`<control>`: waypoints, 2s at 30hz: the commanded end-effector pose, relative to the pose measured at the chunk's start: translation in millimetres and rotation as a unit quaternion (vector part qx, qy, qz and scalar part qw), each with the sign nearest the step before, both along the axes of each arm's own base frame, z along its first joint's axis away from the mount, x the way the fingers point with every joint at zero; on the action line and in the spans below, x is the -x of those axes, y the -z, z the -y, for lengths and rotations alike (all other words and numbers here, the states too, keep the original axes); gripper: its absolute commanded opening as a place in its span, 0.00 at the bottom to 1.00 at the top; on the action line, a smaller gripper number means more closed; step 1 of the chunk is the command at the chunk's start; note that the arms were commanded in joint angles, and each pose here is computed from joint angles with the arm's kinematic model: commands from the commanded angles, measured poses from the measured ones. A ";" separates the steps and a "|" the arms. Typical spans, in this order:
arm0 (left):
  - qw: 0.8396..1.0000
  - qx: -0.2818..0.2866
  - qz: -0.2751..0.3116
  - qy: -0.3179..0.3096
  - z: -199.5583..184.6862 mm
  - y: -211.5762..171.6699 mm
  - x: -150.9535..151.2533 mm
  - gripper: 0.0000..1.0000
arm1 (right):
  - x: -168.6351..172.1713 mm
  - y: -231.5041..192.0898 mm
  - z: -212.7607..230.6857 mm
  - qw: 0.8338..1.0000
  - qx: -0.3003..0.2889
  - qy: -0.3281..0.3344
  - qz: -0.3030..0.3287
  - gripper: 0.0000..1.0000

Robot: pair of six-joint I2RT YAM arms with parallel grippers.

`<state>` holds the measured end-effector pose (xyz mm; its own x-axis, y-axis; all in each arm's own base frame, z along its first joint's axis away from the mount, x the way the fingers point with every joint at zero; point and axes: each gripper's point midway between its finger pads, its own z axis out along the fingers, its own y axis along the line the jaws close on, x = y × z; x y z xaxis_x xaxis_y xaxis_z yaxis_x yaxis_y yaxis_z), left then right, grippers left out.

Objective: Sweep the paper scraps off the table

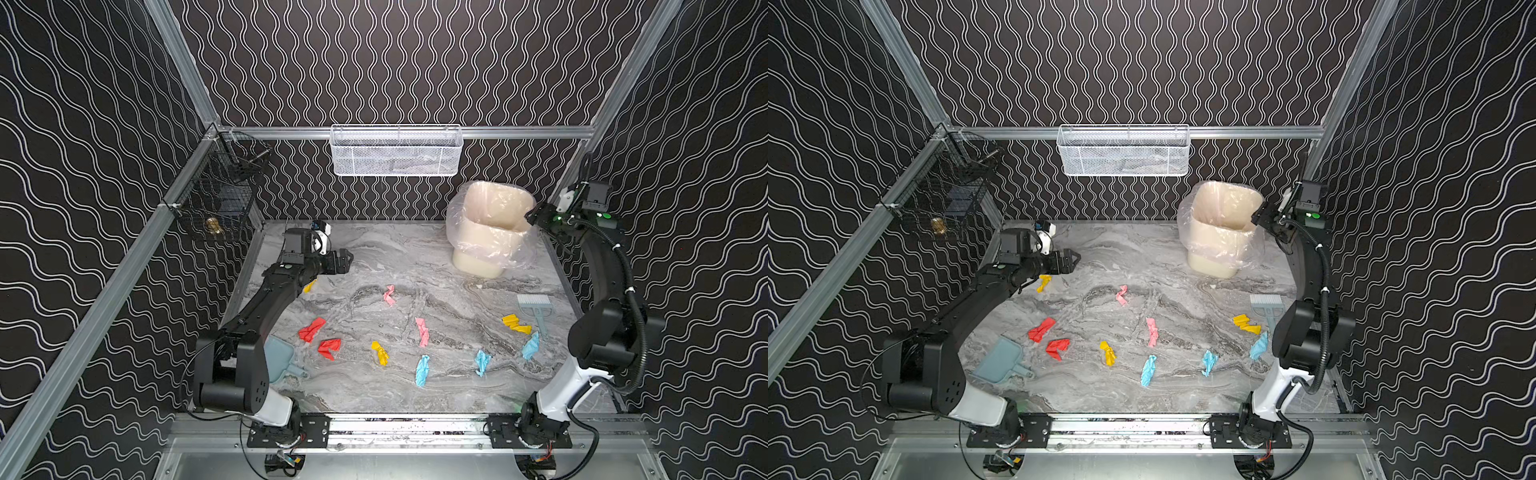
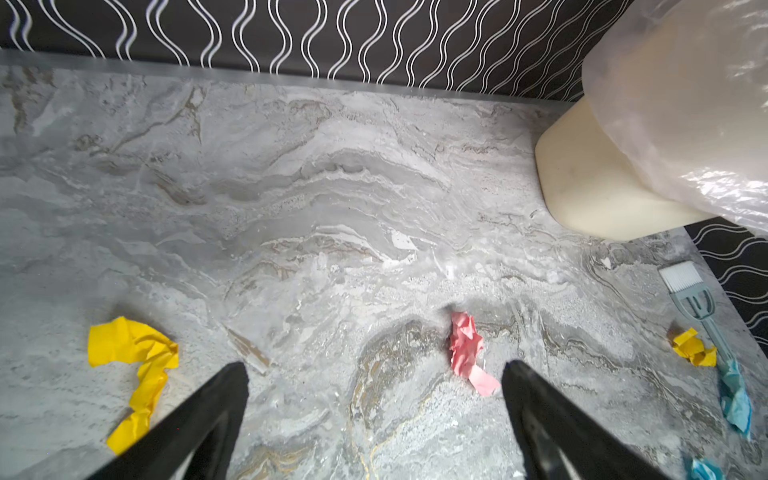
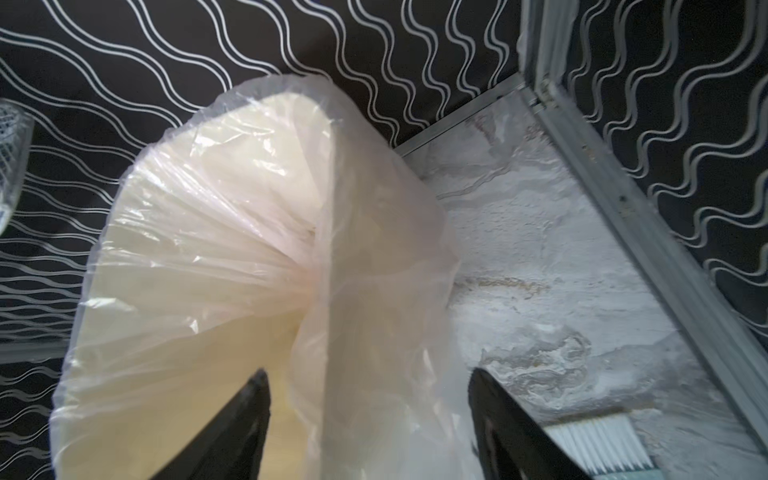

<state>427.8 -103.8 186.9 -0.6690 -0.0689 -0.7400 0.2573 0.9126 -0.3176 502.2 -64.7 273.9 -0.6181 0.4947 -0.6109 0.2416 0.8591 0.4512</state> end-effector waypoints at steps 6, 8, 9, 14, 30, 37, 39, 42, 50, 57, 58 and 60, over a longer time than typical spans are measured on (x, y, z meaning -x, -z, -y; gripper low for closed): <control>1.000 0.011 -0.018 0.015 6.2 2.9 3.6 0.99 | -4.8 28.5 -12.0 0.998 -0.026 -0.035 -0.052 0.70; 1.000 0.010 -0.023 0.019 6.9 5.0 5.2 0.99 | -6.4 34.5 -12.5 0.997 -0.025 -0.040 -0.061 0.66; 0.999 0.008 -0.026 0.020 6.6 6.3 6.3 0.99 | -7.6 38.0 -13.5 0.997 -0.025 -0.044 -0.066 0.64; 0.999 0.001 -0.045 0.023 5.5 12.9 13.7 0.99 | -10.8 46.1 -19.8 0.994 -0.018 -0.064 -0.081 0.50; 0.997 -0.003 -0.065 0.038 5.9 11.8 33.5 0.99 | -3.5 53.4 -82.7 0.982 -0.033 -0.157 -0.096 0.36; 0.997 -0.008 -0.071 0.039 4.1 10.7 40.5 0.99 | -15.6 57.3 -143.4 0.973 -0.048 -0.204 -0.096 0.36; 0.997 -0.011 -0.072 0.037 2.7 10.3 43.2 0.99 | -19.7 58.5 -159.1 0.971 -0.055 -0.214 -0.094 0.36; 0.996 -0.012 -0.077 0.037 1.7 10.1 48.6 0.99 | -26.3 57.7 -188.8 0.965 -0.060 -0.239 -0.092 0.36; 0.995 -0.009 -0.086 0.038 1.4 10.5 62.7 0.99 | -37.4 58.5 -245.4 0.953 -0.088 -0.279 -0.076 0.36; 0.995 -0.011 -0.093 0.041 0.5 11.4 72.5 0.99 | -38.9 60.0 -280.8 0.945 -0.100 -0.304 -0.067 0.37; 0.995 -0.011 -0.093 0.041 0.5 11.2 73.2 0.99 | -39.6 60.4 -283.6 0.944 -0.102 -0.305 -0.066 0.37; 0.995 -0.010 -0.096 0.041 0.6 11.9 74.8 0.99 | -41.0 59.1 -289.8 0.943 -0.106 -0.308 -0.062 0.37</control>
<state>357.6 -102.8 175.3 -0.7977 -0.0127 -0.6029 0.2490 0.9036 -0.3485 548.9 222.3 238.3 -0.8546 0.1329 -0.5019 -0.2618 0.7244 0.6377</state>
